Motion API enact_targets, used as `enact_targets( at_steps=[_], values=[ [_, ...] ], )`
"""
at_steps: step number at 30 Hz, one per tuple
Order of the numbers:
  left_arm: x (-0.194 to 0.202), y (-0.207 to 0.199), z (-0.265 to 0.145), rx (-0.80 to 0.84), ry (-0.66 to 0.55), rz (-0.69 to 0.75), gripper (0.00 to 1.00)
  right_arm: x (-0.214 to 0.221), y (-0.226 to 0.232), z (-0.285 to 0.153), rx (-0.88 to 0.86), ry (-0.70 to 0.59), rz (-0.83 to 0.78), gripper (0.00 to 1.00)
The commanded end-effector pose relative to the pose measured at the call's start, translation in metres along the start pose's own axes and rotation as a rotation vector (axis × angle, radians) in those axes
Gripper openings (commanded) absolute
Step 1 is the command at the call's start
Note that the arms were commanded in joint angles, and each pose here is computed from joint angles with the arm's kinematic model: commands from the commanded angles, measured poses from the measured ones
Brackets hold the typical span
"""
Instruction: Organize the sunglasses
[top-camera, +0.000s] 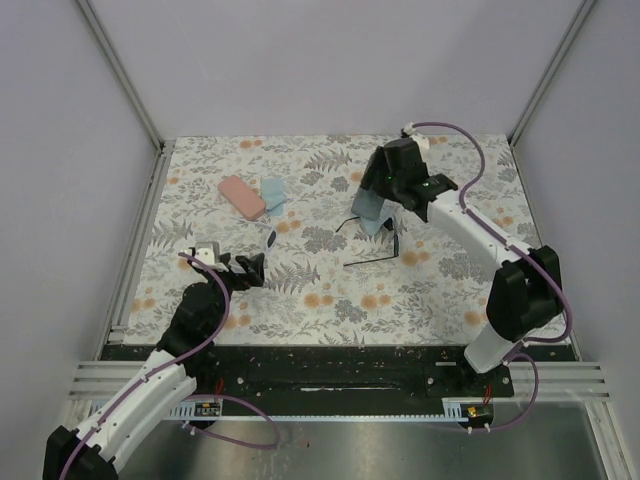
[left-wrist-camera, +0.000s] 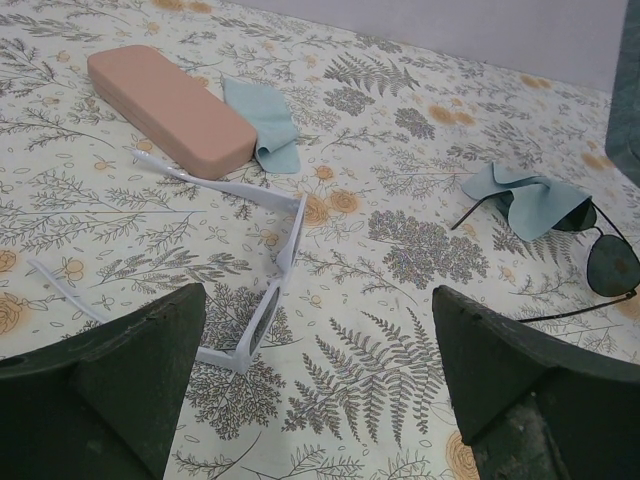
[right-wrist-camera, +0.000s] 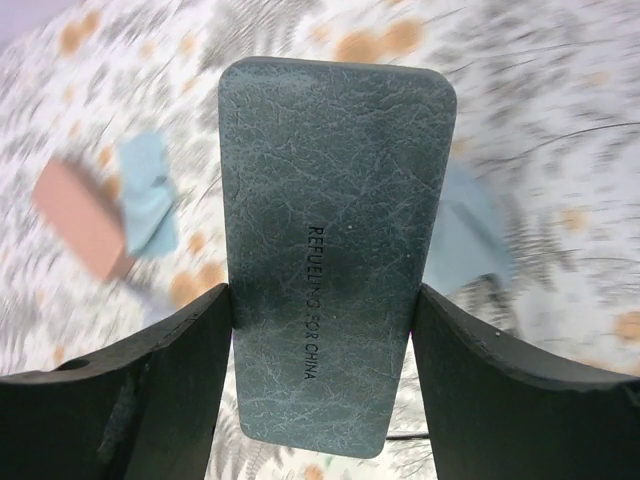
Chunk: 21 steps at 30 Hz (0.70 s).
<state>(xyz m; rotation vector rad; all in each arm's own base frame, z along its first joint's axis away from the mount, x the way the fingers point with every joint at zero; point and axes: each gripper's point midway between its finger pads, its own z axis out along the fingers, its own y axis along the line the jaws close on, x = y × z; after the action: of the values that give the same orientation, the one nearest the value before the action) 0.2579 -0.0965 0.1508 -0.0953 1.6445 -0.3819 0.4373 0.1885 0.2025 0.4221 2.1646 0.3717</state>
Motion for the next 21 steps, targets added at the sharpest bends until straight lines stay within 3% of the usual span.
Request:
enact_targets(
  at_steps=[1, 7, 16, 18, 19, 21],
  values=[
    [-0.01, -0.003, 0.001, 0.008, -0.031, -0.005, 0.99, 0.041, 0.075, -0.012, -0.286, 0.076, -0.085, 0.5],
    [-0.009, -0.002, 0.001, 0.005, -0.029, -0.005, 0.99, 0.122, 0.112, -0.009, -0.33, 0.204, -0.12, 0.5],
    [-0.007, -0.004, 0.003, 0.004, -0.008, 0.003, 0.99, 0.215, 0.117, -0.003, -0.26, 0.357, -0.075, 0.57],
    [-0.007, -0.003, 0.003, 0.001, -0.004, 0.003, 0.99, 0.226, 0.113, 0.0, -0.234, 0.379, -0.055, 0.65],
    [-0.007, -0.003, 0.004, -0.001, -0.004, 0.002, 0.99, 0.228, 0.112, 0.0, -0.22, 0.386, -0.038, 0.78],
    [-0.004, -0.004, 0.005, 0.004, -0.003, -0.005, 0.99, 0.226, 0.113, -0.001, -0.227, 0.384, -0.033, 0.88]
  ],
)
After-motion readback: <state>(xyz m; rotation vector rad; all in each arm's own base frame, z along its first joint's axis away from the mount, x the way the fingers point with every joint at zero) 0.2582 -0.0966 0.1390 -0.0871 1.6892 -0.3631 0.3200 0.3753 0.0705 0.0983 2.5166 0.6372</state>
